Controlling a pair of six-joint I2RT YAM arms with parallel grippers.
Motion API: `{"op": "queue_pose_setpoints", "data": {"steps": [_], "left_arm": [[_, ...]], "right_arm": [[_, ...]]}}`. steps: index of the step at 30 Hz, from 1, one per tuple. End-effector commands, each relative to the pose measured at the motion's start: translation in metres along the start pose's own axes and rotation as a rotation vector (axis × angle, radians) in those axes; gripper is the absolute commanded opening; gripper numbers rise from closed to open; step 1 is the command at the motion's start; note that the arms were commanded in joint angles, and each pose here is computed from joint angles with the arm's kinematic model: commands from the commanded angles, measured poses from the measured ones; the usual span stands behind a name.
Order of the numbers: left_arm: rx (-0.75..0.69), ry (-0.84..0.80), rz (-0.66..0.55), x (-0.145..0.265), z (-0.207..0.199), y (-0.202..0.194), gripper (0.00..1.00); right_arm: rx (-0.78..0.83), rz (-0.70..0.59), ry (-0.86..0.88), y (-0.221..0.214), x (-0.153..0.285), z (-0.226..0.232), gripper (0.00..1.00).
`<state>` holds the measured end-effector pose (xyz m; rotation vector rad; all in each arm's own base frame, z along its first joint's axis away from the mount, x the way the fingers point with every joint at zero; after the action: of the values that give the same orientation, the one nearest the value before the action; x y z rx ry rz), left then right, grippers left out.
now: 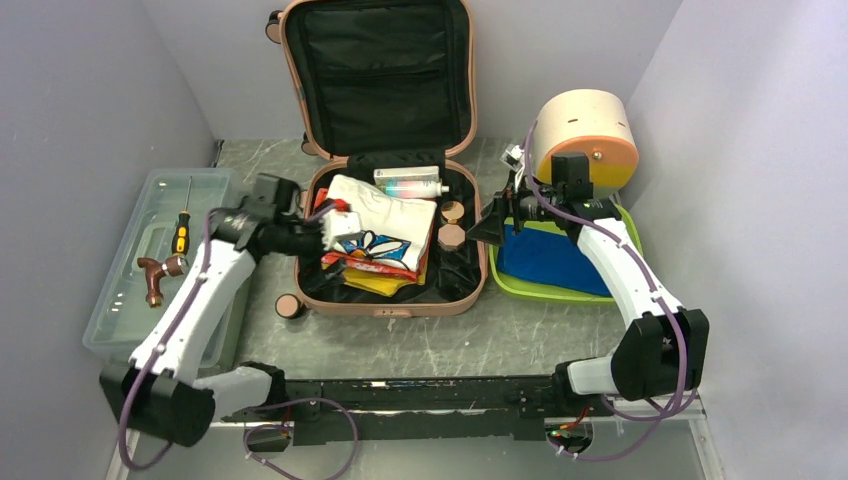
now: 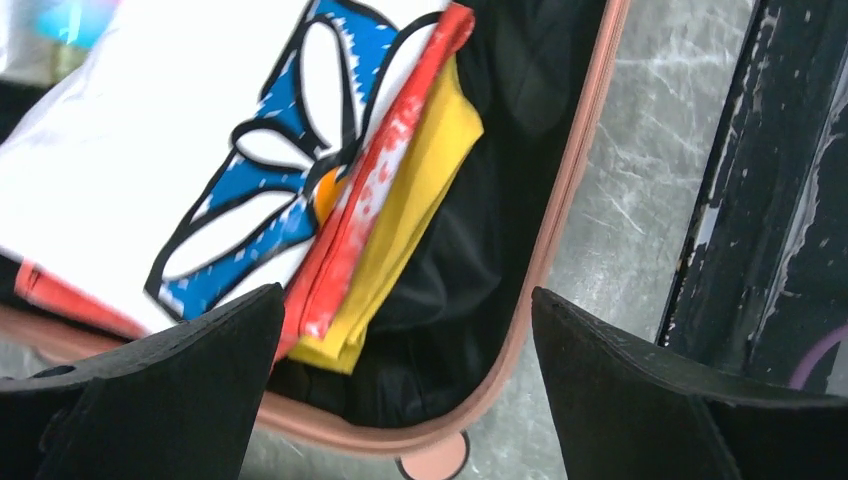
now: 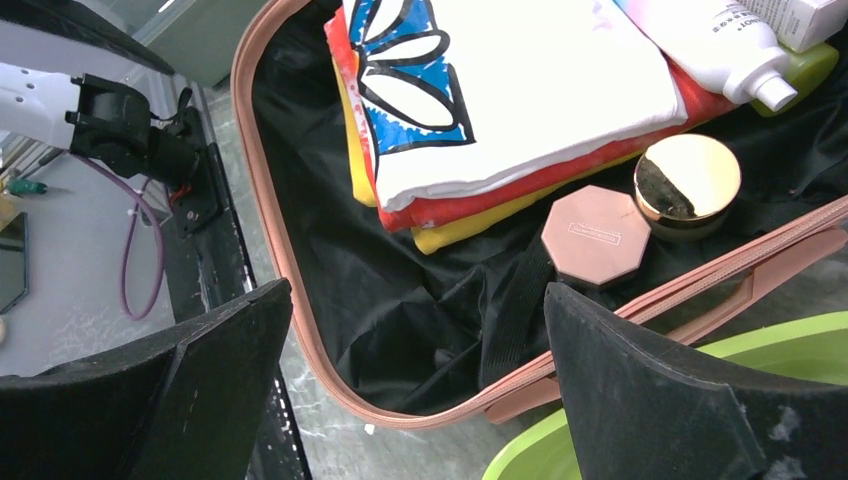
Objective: Open, take out, and arrange the luggage
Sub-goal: Pick up the clothes from the opened luggage.
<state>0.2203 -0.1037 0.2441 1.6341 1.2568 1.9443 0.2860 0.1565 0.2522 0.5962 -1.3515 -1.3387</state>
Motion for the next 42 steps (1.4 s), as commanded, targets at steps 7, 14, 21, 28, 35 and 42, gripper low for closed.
{"op": "queue_pose_setpoints", "data": {"steps": [7,14,21,28,35,42], "left_arm": [[-0.25,-0.009,0.271,-0.067,0.006,0.031,0.99],[-0.308,-0.123,0.317,-0.1,-0.013,0.041,0.99],[-0.363,-0.189,0.308,-0.121,-0.023,0.047,0.99],[-0.376,-0.194,0.368,-0.151,-0.024,0.045,0.98],[-0.383,-0.117,0.378,-0.174,-0.007,0.054,0.9],[-0.375,-0.113,0.361,-0.186,-0.003,0.06,0.82]], "right_arm": [[0.112,-0.038,-0.028,0.007,0.002,-0.004,1.0],[0.102,-0.022,-0.034,0.0,-0.002,-0.01,1.0],[0.069,-0.019,-0.043,-0.007,0.0,-0.017,1.0],[0.07,-0.031,-0.015,-0.006,0.0,-0.013,1.0],[0.062,-0.028,0.001,-0.007,-0.001,-0.013,1.0],[0.044,-0.032,0.01,-0.009,-0.003,-0.013,1.0]]}}
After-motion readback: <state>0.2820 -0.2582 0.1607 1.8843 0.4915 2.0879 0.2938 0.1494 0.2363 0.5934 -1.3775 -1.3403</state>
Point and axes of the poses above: each gripper's point midway between its finger pads, its own x axis back along the fingers, its own z axis along the line the jaws close on, y = z × x, the point moved 4 cm from there along x, back along the fingers, and after that the axes turned 11 degrees about x, right-handed, at the moved point
